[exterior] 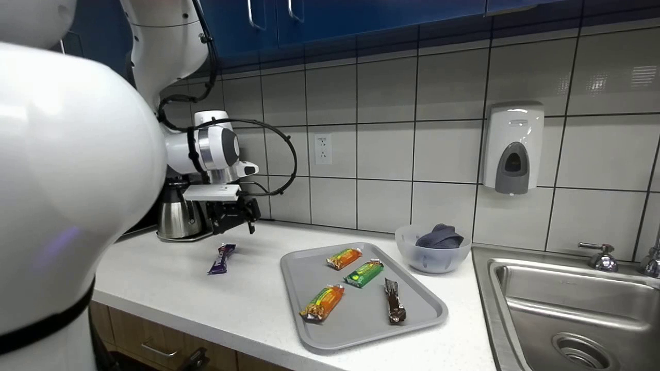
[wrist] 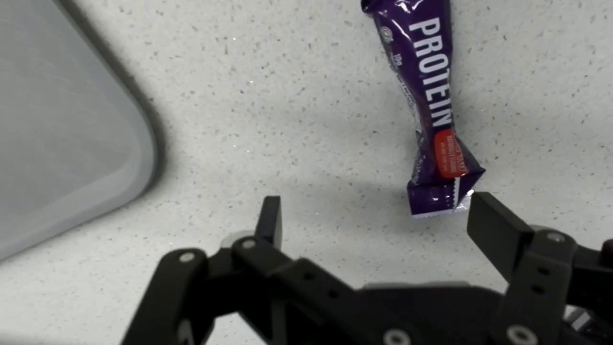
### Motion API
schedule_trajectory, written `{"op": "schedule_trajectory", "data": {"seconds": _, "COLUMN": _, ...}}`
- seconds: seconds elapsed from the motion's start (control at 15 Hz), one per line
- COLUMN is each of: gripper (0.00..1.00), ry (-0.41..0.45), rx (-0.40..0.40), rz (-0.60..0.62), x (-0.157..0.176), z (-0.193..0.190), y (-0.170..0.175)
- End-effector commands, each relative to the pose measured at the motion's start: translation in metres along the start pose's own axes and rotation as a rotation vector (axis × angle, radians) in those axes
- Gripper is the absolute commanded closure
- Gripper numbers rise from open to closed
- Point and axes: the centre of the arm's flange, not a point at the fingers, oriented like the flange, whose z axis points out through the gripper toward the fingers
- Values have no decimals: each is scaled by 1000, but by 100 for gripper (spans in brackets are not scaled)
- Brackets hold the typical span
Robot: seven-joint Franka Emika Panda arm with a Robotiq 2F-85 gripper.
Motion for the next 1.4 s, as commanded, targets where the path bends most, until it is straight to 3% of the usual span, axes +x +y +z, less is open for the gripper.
{"op": "schedule_trajectory", "data": {"seconds": 0.0, "gripper": 0, "ry": -4, "rx": -23, "rz": 56, "x": -15, "z": -15, "y": 27}}
{"op": "schedule_trajectory", "data": {"seconds": 1.33, "gripper": 0, "ry": -26, "rx": -92, "rz": 282, "x": -45, "z": -16, "y": 170}}
